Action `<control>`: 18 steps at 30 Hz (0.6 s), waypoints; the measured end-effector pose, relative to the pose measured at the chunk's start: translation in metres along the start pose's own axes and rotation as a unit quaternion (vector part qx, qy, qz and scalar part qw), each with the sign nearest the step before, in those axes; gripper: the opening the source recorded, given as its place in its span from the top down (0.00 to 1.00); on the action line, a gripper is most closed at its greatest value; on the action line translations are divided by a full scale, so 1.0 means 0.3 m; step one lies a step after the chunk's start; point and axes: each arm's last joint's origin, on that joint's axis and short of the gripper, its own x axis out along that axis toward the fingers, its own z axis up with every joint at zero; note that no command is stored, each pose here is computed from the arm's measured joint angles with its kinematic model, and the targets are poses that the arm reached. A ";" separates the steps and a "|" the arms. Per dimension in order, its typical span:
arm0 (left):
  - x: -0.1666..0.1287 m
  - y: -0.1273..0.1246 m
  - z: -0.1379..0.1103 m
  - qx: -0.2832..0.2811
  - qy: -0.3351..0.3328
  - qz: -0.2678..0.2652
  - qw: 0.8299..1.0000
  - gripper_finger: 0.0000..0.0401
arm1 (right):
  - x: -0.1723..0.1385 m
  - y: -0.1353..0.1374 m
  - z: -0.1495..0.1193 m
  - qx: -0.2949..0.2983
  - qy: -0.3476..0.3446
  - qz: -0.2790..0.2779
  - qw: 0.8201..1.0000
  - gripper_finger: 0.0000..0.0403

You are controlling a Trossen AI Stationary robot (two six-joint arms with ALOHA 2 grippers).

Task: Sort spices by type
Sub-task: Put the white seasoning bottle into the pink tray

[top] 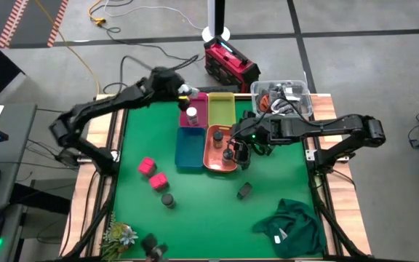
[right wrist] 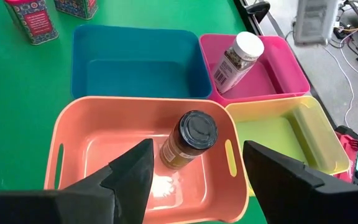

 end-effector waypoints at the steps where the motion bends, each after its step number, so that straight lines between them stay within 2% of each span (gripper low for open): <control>1: 0.028 0.005 0.007 0.000 0.017 -0.007 1.000 0.50 | 0.000 0.000 -0.001 0.000 0.001 0.000 1.000 0.31; 5: 0.135 0.025 0.006 0.002 0.098 -0.040 0.994 0.50 | 0.000 0.001 -0.007 0.000 0.011 0.001 1.000 0.31; 10: 0.236 0.050 -0.016 -0.005 0.177 -0.052 0.983 0.50 | 0.000 0.001 -0.012 0.003 0.018 0.001 1.000 0.31; 14: 0.281 0.047 -0.029 -0.002 0.211 -0.071 0.975 0.46 | 0.000 0.001 -0.013 0.008 0.019 0.002 1.000 0.31; 18: 0.305 0.036 -0.049 0.010 0.246 -0.085 0.966 0.47 | -0.001 0.002 -0.015 0.009 0.023 0.002 1.000 0.31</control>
